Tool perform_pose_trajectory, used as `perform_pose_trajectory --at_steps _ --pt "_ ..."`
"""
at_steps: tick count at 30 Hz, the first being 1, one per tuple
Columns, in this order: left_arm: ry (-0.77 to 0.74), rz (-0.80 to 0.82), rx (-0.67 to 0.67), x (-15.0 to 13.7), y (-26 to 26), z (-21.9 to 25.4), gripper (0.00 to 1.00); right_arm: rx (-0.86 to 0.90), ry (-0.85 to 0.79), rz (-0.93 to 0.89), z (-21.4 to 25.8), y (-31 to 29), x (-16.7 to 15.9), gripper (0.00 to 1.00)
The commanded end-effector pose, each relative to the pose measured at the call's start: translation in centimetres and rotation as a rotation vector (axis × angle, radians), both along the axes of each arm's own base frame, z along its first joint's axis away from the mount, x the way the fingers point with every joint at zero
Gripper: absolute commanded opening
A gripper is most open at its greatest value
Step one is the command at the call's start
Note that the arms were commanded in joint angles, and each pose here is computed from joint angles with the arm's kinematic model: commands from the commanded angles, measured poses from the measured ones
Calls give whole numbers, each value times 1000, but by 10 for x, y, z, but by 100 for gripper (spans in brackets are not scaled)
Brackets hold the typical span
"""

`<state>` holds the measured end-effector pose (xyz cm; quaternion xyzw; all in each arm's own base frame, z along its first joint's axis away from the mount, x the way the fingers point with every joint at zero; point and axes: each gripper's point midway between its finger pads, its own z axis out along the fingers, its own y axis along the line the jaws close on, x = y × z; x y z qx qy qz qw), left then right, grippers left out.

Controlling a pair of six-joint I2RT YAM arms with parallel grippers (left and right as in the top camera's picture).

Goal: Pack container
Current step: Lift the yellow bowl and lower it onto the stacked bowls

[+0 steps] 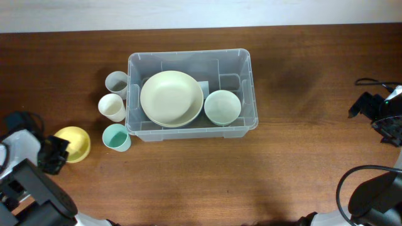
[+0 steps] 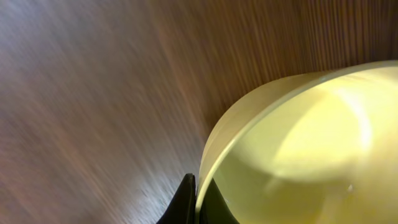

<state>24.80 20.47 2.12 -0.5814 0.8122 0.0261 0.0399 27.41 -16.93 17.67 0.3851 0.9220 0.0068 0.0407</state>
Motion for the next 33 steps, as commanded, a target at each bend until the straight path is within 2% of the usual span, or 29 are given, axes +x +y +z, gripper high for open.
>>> perform_pose_trajectory --at_steps 1,4,7,12,15,20,25,33 --pt "-12 97 99 -10 44 19 1 -8 -9 5 4 0 -1 99" --pt "-83 138 145 0 71 52 1 -8 -9 6 4 0 -1 99" --pt "-196 137 184 23 88 101 1 -8 -9 5 4 0 -1 99" --pt "-464 -29 240 83 76 207 1 -9 -9 6 4 0 -1 99" --pt "-647 -265 263 126 26 277 1 -9 -9 5 4 0 -1 99" --pt "-831 -675 288 167 -96 346 1 -8 -9 5 4 0 -1 99" --pt "-863 -1009 214 186 -226 342 1 -8 -9 5 4 0 -1 99" --pt "-747 -1293 96 211 -364 264 1 -9 -9 5 4 0 -1 99"
